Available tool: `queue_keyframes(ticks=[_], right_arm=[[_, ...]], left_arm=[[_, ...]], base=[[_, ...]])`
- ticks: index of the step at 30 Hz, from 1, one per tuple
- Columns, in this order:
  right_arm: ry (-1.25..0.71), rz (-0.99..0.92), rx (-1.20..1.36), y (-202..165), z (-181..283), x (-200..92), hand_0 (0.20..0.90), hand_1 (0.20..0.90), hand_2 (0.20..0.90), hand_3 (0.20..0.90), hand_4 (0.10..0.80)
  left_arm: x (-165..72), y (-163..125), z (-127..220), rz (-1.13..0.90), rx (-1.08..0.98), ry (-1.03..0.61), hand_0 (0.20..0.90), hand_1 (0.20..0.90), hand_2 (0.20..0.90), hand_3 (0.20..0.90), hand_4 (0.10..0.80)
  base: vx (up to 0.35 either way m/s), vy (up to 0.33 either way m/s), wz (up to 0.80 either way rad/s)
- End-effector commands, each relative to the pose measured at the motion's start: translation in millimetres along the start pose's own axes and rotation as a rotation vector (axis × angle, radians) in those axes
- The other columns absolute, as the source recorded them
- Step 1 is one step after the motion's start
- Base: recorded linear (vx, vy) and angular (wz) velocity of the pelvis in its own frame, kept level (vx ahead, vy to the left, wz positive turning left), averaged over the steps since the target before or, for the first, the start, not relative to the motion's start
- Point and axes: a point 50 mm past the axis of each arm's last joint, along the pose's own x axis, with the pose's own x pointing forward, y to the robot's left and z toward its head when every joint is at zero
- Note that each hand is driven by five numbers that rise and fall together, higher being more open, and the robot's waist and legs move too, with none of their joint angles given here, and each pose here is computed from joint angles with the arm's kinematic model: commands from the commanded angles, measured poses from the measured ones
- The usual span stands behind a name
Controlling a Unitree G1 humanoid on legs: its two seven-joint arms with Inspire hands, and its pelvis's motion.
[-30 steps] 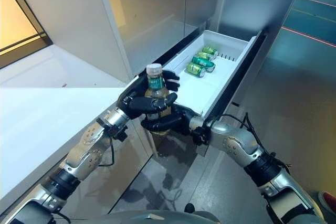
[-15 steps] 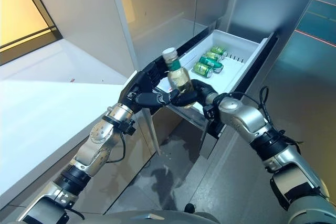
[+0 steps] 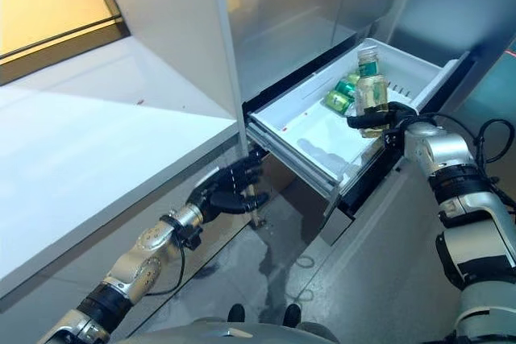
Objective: Put drinks into fridge and close the fridge
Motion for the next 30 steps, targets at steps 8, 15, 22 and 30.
queue_keyframes(ticks=[8,15,22,30], right_arm=[[-0.344,-0.310,0.089,-91,100,-39,0.300,0.300,0.300,0.200,0.100],[-0.229,-0.415,0.048,-109,84,-39,0.300,0.300,0.300,0.200,0.100],[0.057,-0.453,-0.161,-125,47,-37,0.300,0.300,0.300,0.200,0.100],[0.299,-0.548,-0.442,-151,38,-53,0.300,0.300,0.300,0.200,0.100]], left_arm=[[-27,25,-40,0.001,0.022,0.183,0.900,0.900,0.900,0.900,0.800],[-49,57,-68,0.177,0.076,0.315,0.900,0.900,0.900,0.900,0.800],[-58,72,-73,0.284,0.052,0.331,0.900,0.900,0.900,0.900,0.800],[-61,83,-62,0.330,0.102,0.318,0.900,0.900,0.900,0.900,0.800]], base=[[-0.080,-0.047,0.24],[-0.054,-0.040,0.11],[-0.020,0.003,0.06],[-0.002,-0.001,0.00]])
